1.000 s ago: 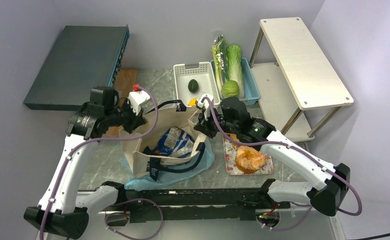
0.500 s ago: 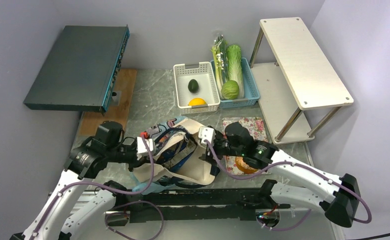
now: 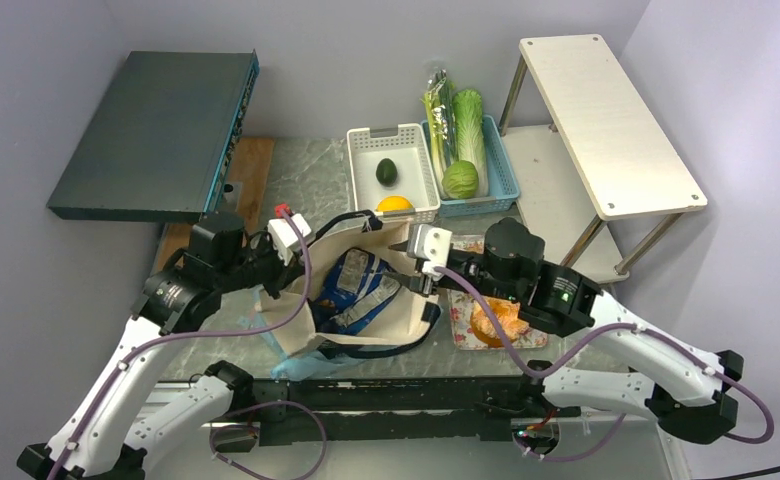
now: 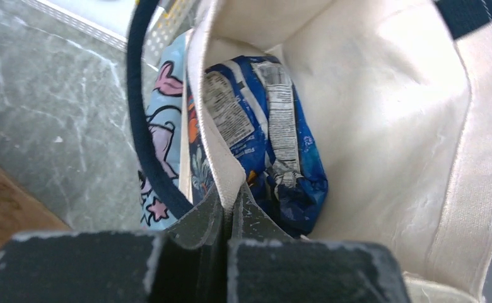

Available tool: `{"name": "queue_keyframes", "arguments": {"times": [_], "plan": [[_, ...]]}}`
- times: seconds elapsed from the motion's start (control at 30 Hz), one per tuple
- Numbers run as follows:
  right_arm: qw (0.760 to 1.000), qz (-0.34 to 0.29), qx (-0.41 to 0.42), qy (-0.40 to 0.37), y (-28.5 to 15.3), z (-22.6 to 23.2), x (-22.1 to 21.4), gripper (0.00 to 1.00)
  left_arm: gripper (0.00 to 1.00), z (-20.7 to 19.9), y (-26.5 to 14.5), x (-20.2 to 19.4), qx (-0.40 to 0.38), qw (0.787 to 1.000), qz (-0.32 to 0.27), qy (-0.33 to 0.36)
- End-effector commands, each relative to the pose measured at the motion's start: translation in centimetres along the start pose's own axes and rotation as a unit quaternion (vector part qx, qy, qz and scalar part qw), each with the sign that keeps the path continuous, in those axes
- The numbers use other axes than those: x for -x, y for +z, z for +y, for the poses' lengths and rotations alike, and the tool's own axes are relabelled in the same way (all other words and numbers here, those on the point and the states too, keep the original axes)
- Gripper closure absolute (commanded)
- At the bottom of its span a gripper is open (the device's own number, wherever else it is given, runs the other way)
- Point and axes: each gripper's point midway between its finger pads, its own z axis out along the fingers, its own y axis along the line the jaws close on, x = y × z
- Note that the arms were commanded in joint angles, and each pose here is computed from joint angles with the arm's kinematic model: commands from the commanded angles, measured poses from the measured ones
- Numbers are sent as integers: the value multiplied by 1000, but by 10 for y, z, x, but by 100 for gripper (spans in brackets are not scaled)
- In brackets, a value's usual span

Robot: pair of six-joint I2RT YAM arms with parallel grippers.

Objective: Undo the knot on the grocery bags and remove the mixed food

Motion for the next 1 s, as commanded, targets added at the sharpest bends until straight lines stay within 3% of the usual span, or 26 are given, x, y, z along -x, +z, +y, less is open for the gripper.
{"name": "queue_keyframes", "arguments": {"times": [0.0,0.13,0.2,0.33,0.63,0.73,0.83,0.97], "plan": [[999,12,45,-2,25,16,-6,61,100,16,-20,63,53,991,-116,49],[994,50,101,-5,60,45,-38,75,100,22,-24,67,75,987,-128,58],[987,71,145,-22,68,70,-61,77,100,29,-25,65,94,987,-121,54],[971,70,197,-113,67,118,-99,58,100,41,-29,66,131,982,-132,41],[911,52,311,-266,74,161,-153,36,100,44,-27,64,130,982,-133,27],[879,73,344,-321,65,178,-191,28,100,29,-25,62,94,984,-139,52],[859,91,342,-370,65,189,-227,17,100,5,-30,56,39,980,-152,120],[825,116,356,-422,67,196,-259,13,100,2,-34,41,47,979,-144,139]]}}
